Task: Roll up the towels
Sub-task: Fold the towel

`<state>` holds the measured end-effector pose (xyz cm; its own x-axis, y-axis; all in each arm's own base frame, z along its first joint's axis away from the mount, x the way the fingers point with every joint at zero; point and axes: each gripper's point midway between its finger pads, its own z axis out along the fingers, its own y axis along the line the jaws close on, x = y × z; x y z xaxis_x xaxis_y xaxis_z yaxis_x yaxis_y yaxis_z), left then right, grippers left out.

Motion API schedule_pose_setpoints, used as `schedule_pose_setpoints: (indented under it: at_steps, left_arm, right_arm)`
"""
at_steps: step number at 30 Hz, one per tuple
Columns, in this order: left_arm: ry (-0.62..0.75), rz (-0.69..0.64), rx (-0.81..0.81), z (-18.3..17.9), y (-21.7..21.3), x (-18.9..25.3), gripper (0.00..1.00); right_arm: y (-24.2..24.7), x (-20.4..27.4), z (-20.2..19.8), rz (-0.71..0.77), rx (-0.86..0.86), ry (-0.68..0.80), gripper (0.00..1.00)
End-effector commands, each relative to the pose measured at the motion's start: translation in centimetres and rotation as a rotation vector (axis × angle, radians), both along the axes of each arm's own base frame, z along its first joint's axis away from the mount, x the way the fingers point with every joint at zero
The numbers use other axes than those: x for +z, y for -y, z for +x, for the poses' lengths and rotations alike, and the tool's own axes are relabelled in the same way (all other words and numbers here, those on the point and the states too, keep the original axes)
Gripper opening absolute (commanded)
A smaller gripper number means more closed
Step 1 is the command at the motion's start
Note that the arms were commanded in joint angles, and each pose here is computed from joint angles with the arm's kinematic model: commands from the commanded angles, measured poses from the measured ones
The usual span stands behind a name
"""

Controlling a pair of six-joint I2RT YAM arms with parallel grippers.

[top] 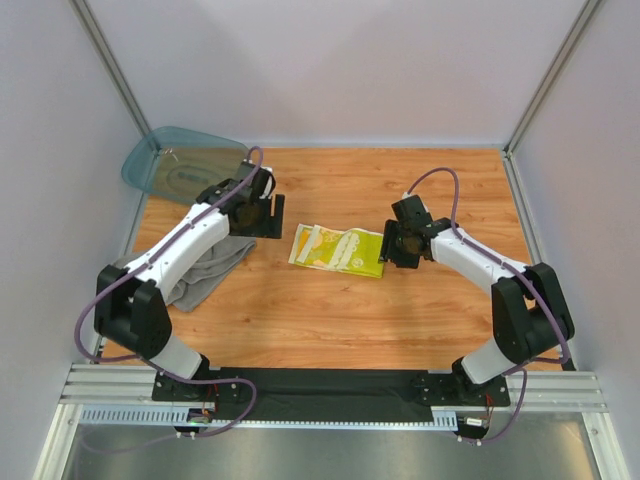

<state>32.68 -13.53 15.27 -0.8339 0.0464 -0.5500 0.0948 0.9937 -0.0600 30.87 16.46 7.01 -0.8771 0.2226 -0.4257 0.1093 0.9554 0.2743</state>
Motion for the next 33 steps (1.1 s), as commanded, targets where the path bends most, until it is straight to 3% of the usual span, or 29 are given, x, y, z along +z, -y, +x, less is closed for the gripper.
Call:
schedule_pose_setpoints:
  at_steps: [1, 8, 14, 24, 33]
  left_arm:
    - [0.007, -0.101, -0.033, 2.1, 4.4, 0.4, 0.8]
    - [-0.016, -0.089, -0.131, 5.7, 9.9, -1.9, 0.67]
    - [-0.034, -0.062, -0.154, 8.5, 12.4, -4.0, 0.64]
    - [-0.124, -0.046, -0.169, 7.5, 13.7, -9.3, 0.61]
    - [-0.149, -0.042, -0.165, 6.0, 13.7, -10.9, 0.5]
  right_arm:
    - [0.5, -0.1, 0.2, -0.01, 0.008, -0.002, 0.52]
    - [0.7, -1.8, 1.0, -0.034, 0.009, -0.037, 0.49]
    - [0.7, -3.5, 1.1, -0.055, 0.017, -0.076, 0.45]
    - [0.9, -4.6, 0.9, -0.069, 0.027, -0.1, 0.44]
    - [1.2, -6.8, 0.2, -0.088, 0.028, -0.143, 0.43]
